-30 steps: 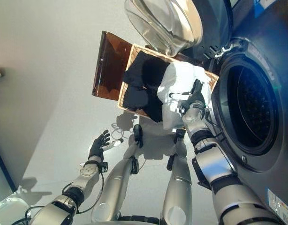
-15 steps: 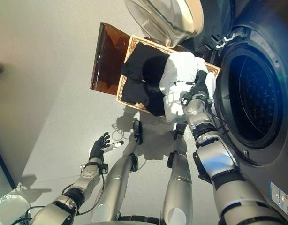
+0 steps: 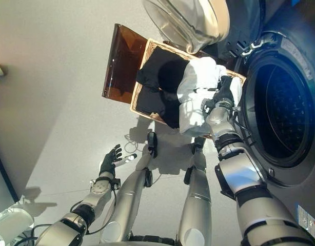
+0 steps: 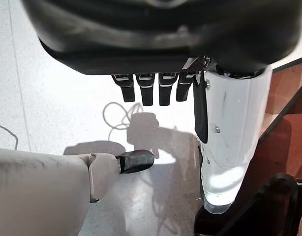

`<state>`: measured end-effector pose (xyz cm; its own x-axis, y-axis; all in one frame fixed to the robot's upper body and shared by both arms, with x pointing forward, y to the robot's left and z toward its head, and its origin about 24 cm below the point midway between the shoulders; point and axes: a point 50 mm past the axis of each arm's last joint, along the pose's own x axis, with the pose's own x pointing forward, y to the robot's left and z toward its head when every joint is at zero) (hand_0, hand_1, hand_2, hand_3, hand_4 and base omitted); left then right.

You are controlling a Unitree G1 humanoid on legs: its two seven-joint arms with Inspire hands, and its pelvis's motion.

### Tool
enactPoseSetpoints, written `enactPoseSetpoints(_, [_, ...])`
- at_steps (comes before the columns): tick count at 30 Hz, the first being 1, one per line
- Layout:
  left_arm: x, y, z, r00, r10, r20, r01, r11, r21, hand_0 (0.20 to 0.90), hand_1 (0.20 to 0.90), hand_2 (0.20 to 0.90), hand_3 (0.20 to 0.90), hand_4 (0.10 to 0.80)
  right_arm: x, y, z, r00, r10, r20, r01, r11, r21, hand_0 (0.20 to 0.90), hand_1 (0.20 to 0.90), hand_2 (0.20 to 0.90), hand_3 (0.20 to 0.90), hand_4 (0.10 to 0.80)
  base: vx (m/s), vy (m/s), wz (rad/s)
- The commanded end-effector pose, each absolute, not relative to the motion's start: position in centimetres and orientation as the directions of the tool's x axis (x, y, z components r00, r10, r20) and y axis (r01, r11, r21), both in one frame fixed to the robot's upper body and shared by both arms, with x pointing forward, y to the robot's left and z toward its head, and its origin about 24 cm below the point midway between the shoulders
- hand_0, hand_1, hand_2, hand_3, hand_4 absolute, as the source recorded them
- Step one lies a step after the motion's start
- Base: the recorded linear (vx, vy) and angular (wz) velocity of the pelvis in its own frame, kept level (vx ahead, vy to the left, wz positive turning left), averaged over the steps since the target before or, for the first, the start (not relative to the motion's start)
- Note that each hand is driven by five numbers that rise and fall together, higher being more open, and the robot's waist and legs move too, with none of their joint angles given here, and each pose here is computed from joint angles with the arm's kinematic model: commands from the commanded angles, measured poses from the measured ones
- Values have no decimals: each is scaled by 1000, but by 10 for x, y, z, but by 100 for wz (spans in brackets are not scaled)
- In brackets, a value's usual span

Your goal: Pick up the clothes and place them into the washing machine

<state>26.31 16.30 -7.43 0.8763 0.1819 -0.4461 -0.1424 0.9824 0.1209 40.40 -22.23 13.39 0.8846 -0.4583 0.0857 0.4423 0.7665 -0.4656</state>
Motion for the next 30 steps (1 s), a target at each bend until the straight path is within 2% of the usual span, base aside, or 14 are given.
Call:
enactPoseSetpoints(1, [252,177,-85,844,250,-475,-183,966,184,900,900,900,900,800,412,-204,161,897,-393,201,441,778,-447,200,200,200,200,300,0,0,0])
enactPoseSetpoints(9, [243,179,-93,818,276,-505,-197,959,205,900,900,900,900,800,400,-202,132,900,-398,176,435,829,-351,200,200,200,200,300,19,2,-4])
enactPoseSetpoints(16, [231,184,-101,789,302,-535,-215,952,219,900,900,900,900,800,374,-200,81,907,-414,80,421,875,-238,200,200,200,200,300,61,2,-9])
enactPoseSetpoints(26, [217,186,-109,771,310,-557,-227,950,214,900,900,900,900,800,353,-205,61,878,-477,23,473,875,100,200,200,200,200,300,42,-4,-12])
enactPoseSetpoints(30, [212,180,-112,770,288,-570,-215,957,193,900,900,900,900,800,347,-212,57,848,-529,-34,511,798,319,200,200,200,200,300,36,7,-11])
